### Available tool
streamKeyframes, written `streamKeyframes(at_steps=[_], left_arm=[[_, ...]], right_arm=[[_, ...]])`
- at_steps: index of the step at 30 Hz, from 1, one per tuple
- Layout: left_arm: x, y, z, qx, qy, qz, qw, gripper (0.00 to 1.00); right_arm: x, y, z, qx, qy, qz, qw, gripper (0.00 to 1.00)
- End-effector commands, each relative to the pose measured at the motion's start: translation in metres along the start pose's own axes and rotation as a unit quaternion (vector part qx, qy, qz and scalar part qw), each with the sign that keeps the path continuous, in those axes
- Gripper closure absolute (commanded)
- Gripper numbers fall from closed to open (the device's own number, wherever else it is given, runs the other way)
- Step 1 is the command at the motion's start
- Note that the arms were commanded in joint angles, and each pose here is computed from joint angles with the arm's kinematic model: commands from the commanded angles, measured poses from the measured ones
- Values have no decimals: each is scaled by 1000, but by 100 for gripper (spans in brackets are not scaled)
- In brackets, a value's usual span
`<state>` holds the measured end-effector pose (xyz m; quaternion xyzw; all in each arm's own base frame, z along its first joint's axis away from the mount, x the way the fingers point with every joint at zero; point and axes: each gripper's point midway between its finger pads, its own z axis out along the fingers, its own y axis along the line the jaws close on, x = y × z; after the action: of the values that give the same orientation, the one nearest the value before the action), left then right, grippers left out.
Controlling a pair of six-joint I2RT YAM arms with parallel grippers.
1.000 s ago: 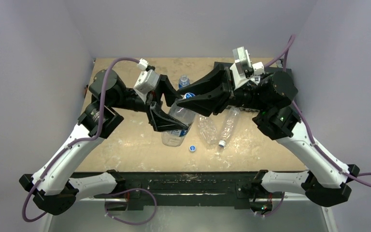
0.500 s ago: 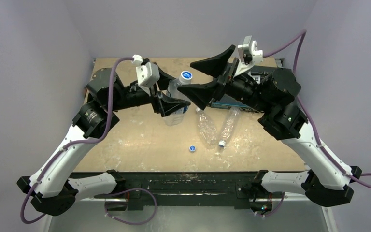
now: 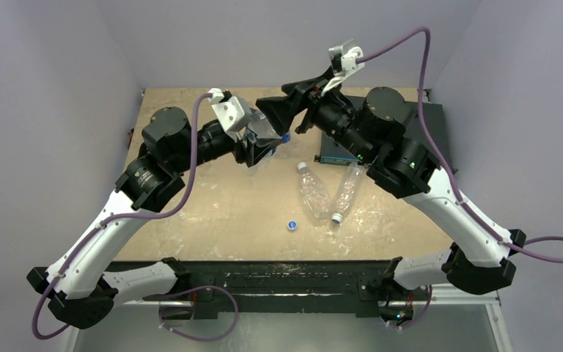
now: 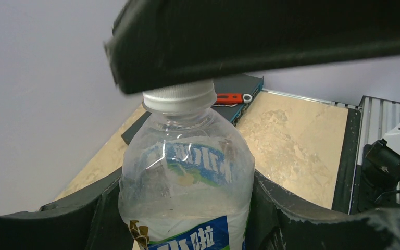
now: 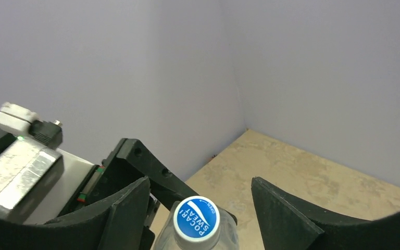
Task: Unscrew the bottle caps
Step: Unscrew the bottle cap from the plastic bottle.
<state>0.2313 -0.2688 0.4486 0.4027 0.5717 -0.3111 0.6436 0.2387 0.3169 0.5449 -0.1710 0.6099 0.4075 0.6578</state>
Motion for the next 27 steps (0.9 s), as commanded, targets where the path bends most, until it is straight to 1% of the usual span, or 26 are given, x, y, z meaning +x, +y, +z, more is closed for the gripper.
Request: streamKeyframes(at_steps=[1,9,11,14,17,22,23,25,27], left_arm=[[-17,9,-7,-24,-27,27,999,94],[-16,9,-6,-24,-28,23,999,95],[-17,9,-6,-25,-29,23,999,95],[-19,10,-7,-28,-32,24,999,95],[-20,11,-6,-30,-33,22,999,95],[-27,8,-6,-24,-41,13,999,95],[-28,8,-7,-23,-42,12,999,95],[-29,7,-6,-21,-44,10,999,95],[-30,7,-6,-21,-44,9,999,95]], right_arm=[[-15,-5,-2,33,-18,-1,999,28],[-11,-6,-1,34,-21,5,999,55],[-8,-5,0,32,-17,6,999,60],[-1,-5,2,30,-7,6,1000,63],[6,-6,3,30,-1,8,1000,71],[22,-9,2,31,9,16,999,72],[26,-10,3,33,11,17,999,71],[31,-12,2,37,13,18,999,62],[30,-14,1,40,9,21,999,61]])
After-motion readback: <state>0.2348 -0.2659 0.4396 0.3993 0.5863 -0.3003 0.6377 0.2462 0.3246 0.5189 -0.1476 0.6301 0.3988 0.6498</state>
